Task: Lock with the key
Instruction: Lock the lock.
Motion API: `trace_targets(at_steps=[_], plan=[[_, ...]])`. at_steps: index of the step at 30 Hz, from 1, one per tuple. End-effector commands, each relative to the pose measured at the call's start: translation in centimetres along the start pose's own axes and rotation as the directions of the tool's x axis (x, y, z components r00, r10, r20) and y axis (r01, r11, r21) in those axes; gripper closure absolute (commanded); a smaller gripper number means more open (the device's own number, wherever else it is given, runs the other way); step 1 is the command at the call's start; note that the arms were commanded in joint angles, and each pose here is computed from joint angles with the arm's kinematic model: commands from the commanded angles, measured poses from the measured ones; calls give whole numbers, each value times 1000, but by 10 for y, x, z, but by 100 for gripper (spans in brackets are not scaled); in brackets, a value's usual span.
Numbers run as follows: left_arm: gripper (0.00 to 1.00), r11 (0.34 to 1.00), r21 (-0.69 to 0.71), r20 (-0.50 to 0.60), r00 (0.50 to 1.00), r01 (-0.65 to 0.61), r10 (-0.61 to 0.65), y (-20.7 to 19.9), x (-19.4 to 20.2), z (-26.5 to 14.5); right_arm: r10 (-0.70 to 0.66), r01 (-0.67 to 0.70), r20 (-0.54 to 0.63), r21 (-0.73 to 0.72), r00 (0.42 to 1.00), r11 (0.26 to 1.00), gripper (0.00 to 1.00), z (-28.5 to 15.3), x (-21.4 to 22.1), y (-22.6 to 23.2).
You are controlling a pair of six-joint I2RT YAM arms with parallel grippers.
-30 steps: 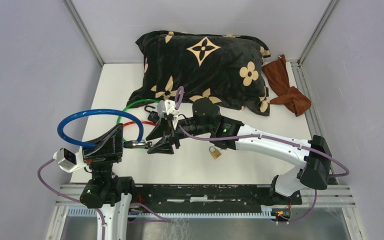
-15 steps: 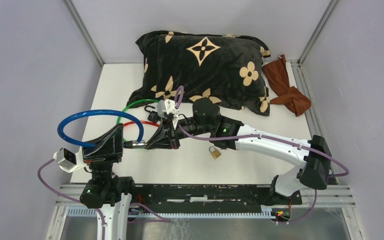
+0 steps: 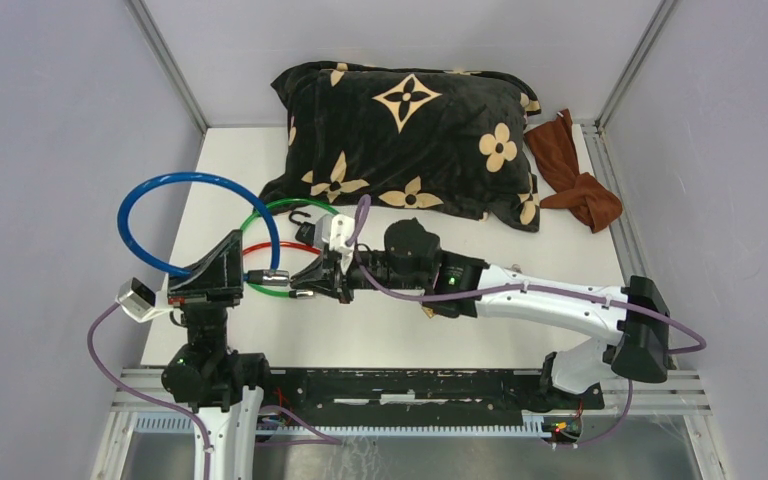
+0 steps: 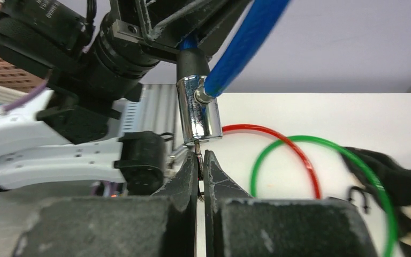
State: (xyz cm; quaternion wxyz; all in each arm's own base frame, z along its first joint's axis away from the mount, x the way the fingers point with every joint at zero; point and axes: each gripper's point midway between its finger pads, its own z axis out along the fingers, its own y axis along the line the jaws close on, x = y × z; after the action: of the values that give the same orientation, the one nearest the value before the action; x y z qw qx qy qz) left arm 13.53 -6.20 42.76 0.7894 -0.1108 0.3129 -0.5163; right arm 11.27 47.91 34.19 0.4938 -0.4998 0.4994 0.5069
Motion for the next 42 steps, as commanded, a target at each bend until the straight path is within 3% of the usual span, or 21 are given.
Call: trace_targets(at_steps=[1, 5, 11, 17, 27, 42], plan=[[98, 989, -108, -14, 994, 105, -107, 23, 9, -4, -276, 218, 134, 334, 952, 917, 100, -20, -61, -31], [98, 987, -115, -26, 993, 111, -115, 25, 12, -5, -381, 326, 41, 437, 924, 838, 100, -20, -60, -44], [98, 985, -127, -24, 992, 120, -124, 28, 12, -6, -431, 402, -55, 482, 901, 779, 100, -16, -51, -53], [98, 987, -119, -22, 993, 109, -112, 27, 12, -5, -450, 440, -83, 427, 889, 790, 100, -11, -42, -48], [98, 996, -56, 98, 992, -68, 73, 13, -17, 1, -408, 425, -133, 404, 903, 810, 100, -50, 7, -62], [98, 988, -101, 80, 989, -114, 122, 26, -14, 0, -295, 339, -167, 438, 941, 832, 100, -94, 60, -75]])
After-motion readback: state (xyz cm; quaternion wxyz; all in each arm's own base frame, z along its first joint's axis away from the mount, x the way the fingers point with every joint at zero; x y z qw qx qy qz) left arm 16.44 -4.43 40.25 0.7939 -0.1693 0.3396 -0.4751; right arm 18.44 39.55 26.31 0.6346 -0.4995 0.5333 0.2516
